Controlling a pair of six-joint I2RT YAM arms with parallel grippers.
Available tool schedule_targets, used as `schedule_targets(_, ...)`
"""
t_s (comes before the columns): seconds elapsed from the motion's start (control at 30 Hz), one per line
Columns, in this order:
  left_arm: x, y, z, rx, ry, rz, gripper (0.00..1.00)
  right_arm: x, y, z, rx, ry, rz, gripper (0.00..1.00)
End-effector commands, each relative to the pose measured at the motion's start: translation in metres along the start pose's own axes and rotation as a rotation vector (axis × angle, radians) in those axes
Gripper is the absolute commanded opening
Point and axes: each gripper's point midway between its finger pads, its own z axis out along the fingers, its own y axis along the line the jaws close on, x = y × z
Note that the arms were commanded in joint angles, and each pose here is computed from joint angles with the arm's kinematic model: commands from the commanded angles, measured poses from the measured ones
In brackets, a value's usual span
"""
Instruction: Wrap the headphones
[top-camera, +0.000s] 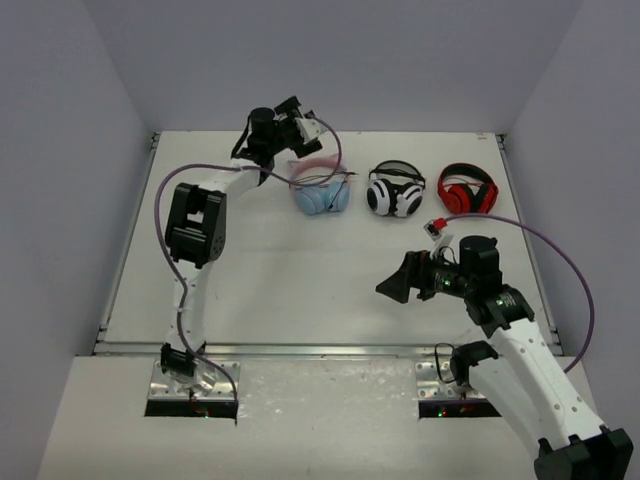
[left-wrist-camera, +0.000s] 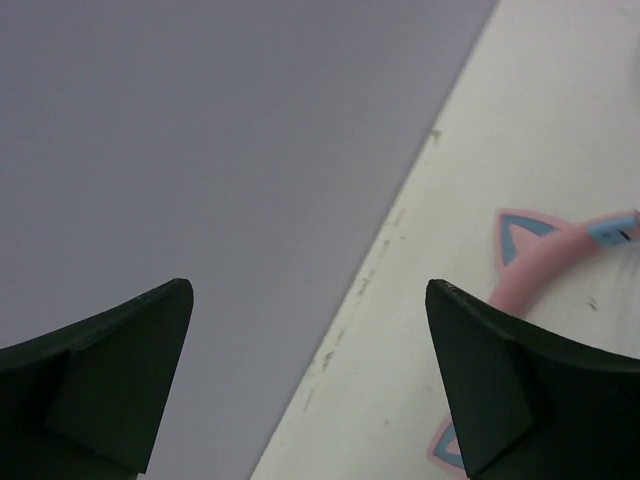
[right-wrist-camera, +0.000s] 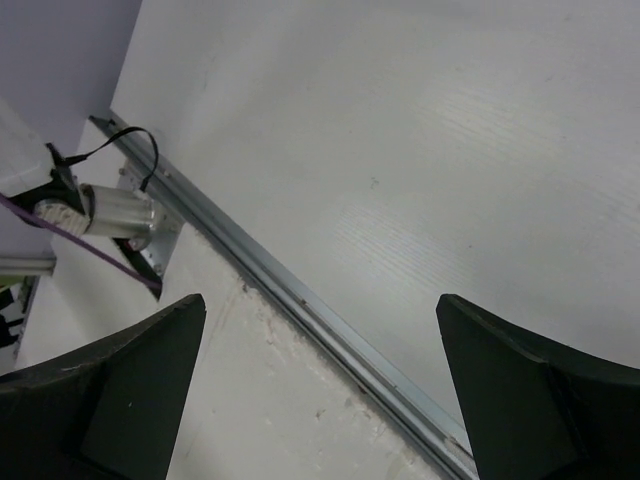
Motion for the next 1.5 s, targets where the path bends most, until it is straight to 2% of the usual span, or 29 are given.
schedule_targets(0.0,-0.078,0.108,-0.047,-0.369,-0.013,-0.155,1.0,-0.038,-0.012,-0.007,0.13,-0.114,-0.126,0.99)
schedule_targets(0.03,-0.09,0.124,-0.065,-0.453,0.028,-0.241,1.0,-0.048,-0.031,-0.012,0.248,-0.15,-0.151,0.99)
schedule_targets(0.07,-0.094,0.143,-0.08,-0.558,0.045,-0.318,1.0,-0.051,-0.03,-0.014,0.249,-0.153,-0.173,0.99)
schedule_targets(0.1,-0.073,0.153,-0.111,-0.752,0.16,-0.541,1.0,-0.068,-0.049,-0.025,0.391,-0.217,-0.178,0.99)
schedule_targets(0.13,-0.064,0.156,-0.135,-0.875,0.216,-0.671,1.0,-0.076,-0.059,-0.033,0.478,-0.253,-0.158,0.99)
schedule_targets(0.17,-0.077,0.168,-0.17,-0.988,0.221,-0.786,1.0,-0.082,-0.068,-0.043,0.557,-0.282,-0.14,0.99)
schedule_targets(0.2,-0.06,0.138,-0.189,-1.024,0.33,-0.994,1.0,-0.095,-0.083,-0.059,0.682,-0.343,-0.13,0.99)
schedule_targets(0.23,-0.047,0.112,-0.203,-1.025,0.404,-1.064,1.0,-0.099,-0.087,-0.065,0.719,-0.349,-0.168,0.99)
schedule_targets(0.27,-0.067,0.106,-0.237,-1.046,0.412,-1.115,1.0,-0.101,-0.09,-0.068,0.744,-0.353,-0.183,0.99)
schedule_targets(0.3,-0.071,0.081,-0.269,-1.069,0.416,-1.18,1.0,-0.107,-0.095,-0.078,0.806,-0.372,-0.182,0.99)
schedule_targets(0.33,-0.1,0.099,-0.291,-1.126,0.312,-1.218,1.0,-0.108,-0.097,-0.083,0.838,-0.368,-0.181,0.99)
schedule_targets(0.37,-0.07,0.053,-0.308,-1.139,0.417,-1.241,1.0,-0.103,-0.1,-0.089,0.876,-0.339,-0.175,0.99)
schedule_targets(0.4,-0.069,0.042,-0.33,-1.209,0.406,-1.281,1.0,-0.108,-0.098,-0.095,0.897,-0.346,-0.177,0.99)
schedule_targets(0.43,-0.09,0.042,-0.359,-1.223,0.334,-1.289,1.0,-0.109,-0.099,-0.1,0.919,-0.35,-0.164,0.99)
schedule_targets(0.47,-0.074,0.014,-0.37,-1.207,0.396,-1.266,1.0,-0.104,-0.098,-0.104,0.926,-0.328,-0.154,0.99)
schedule_targets(0.5,-0.076,0.007,-0.383,-1.205,0.402,-1.244,1.0,-0.109,-0.089,-0.108,0.908,-0.339,-0.162,0.99)
schedule_targets(0.53,-0.09,0.006,-0.403,-1.214,0.352,-1.245,1.0,-0.108,-0.082,-0.106,0.871,-0.333,-0.181,0.99)
schedule_targets(0.57,-0.083,-0.01,-0.412,-1.197,0.402,-1.239,1.0,-0.111,-0.076,-0.111,0.856,-0.36,-0.201,0.99)
schedule_targets(0.63,-0.101,-0.015,-0.429,-1.148,0.355,-1.228,1.0,-0.11,-0.069,-0.116,0.832,-0.374,-0.225,0.99)
schedule_targets(0.7,-0.102,-0.026,-0.444,-1.122,0.405,-1.186,1.0,-0.11,-0.057,-0.119,0.783,-0.403,-0.236,0.99)
schedule_targets(0.8,-0.114,-0.033,-0.473,-1.105,0.403,-1.117,1.0,-0.102,-0.045,-0.115,0.706,-0.382,-0.245,0.99)
schedule_targets(0.93,-0.104,-0.051,-0.499,-1.168,0.387,-1.091,1.0,-0.087,-0.052,-0.112,0.706,-0.355,-0.237,0.99)
schedule_targets(1.07,-0.116,-0.053,-0.495,-1.12,0.241,-1.102,1.0,-0.075,-0.059,-0.107,0.696,-0.353,-0.246,0.99)
schedule_targets(1.47,-0.108,-0.06,-0.493,-1.117,0.276,-1.104,1.0,-0.07,-0.067,-0.104,0.718,-0.335,-0.238,0.99)
